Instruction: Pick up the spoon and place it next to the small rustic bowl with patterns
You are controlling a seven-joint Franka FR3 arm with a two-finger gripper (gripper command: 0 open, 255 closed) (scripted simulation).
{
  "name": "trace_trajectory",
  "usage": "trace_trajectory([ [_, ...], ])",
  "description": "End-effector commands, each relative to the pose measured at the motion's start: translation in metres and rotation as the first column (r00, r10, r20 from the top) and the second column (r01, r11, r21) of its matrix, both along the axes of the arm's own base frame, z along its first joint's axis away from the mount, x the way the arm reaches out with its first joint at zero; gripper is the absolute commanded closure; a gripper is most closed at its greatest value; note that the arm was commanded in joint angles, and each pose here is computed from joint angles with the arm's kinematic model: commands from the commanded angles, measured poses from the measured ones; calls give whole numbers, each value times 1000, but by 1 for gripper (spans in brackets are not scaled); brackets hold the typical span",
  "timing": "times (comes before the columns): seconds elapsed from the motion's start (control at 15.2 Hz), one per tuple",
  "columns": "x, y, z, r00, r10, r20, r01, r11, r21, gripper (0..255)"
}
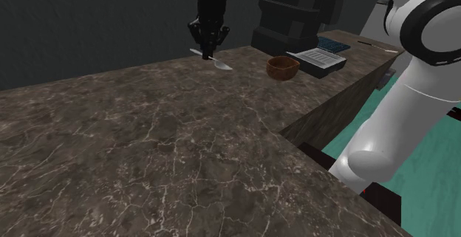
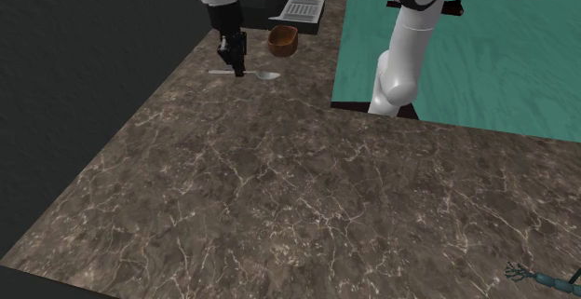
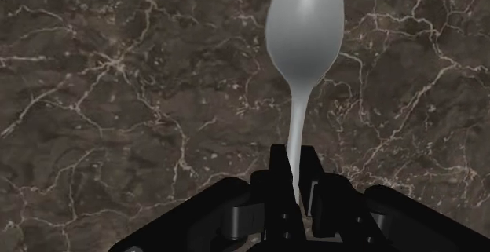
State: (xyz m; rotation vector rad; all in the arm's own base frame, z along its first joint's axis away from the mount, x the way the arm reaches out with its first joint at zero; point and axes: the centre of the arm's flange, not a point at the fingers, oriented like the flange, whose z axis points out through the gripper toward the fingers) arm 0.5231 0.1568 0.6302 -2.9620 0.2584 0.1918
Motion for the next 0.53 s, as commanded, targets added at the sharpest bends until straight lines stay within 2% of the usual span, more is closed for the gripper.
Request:
trace_trajectory([
  [0.0,-5,-27,0,1000,2,0,-2,1000,1,255],
  [0.46,-24,-117,0,1000,2,0,-2,1000,1,255],
])
